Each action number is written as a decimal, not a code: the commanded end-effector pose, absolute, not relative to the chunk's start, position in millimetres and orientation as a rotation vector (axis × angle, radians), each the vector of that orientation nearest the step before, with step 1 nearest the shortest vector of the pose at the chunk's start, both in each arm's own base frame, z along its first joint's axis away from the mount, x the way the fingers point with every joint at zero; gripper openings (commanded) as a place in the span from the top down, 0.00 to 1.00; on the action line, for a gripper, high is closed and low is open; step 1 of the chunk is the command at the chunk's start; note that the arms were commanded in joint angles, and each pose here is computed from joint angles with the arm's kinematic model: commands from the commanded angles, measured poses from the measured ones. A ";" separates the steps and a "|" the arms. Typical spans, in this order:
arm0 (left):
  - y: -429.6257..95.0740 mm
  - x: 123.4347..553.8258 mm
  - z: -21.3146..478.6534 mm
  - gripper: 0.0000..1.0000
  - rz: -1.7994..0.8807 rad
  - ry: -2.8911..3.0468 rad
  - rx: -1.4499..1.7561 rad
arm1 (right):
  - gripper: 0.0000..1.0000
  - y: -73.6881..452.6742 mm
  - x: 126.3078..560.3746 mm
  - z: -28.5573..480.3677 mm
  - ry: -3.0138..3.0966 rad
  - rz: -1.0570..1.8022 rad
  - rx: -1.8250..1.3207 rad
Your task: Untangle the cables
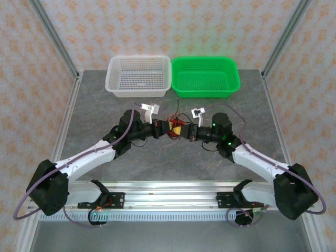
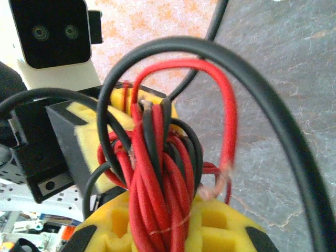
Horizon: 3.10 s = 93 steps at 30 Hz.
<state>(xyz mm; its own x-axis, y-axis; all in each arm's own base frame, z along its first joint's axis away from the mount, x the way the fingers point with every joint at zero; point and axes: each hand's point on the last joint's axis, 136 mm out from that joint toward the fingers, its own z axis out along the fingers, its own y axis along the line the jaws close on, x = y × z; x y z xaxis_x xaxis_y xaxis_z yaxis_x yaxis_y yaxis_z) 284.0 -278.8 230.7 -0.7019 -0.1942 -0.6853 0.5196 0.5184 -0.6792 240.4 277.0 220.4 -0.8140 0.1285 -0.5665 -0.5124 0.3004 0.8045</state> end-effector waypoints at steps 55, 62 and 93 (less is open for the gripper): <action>-302.5 200.1 298.5 0.41 -1.416 1.589 0.792 | 1.00 271.9 211.4 298.4 1.526 1.163 -1.405; -298.5 194.9 310.1 0.43 -1.398 1.552 0.808 | 1.00 267.9 204.8 302.6 1.501 1.163 -1.423; -285.4 222.3 328.9 0.44 -1.133 1.485 0.846 | 1.00 259.6 181.4 325.7 1.408 1.287 -1.540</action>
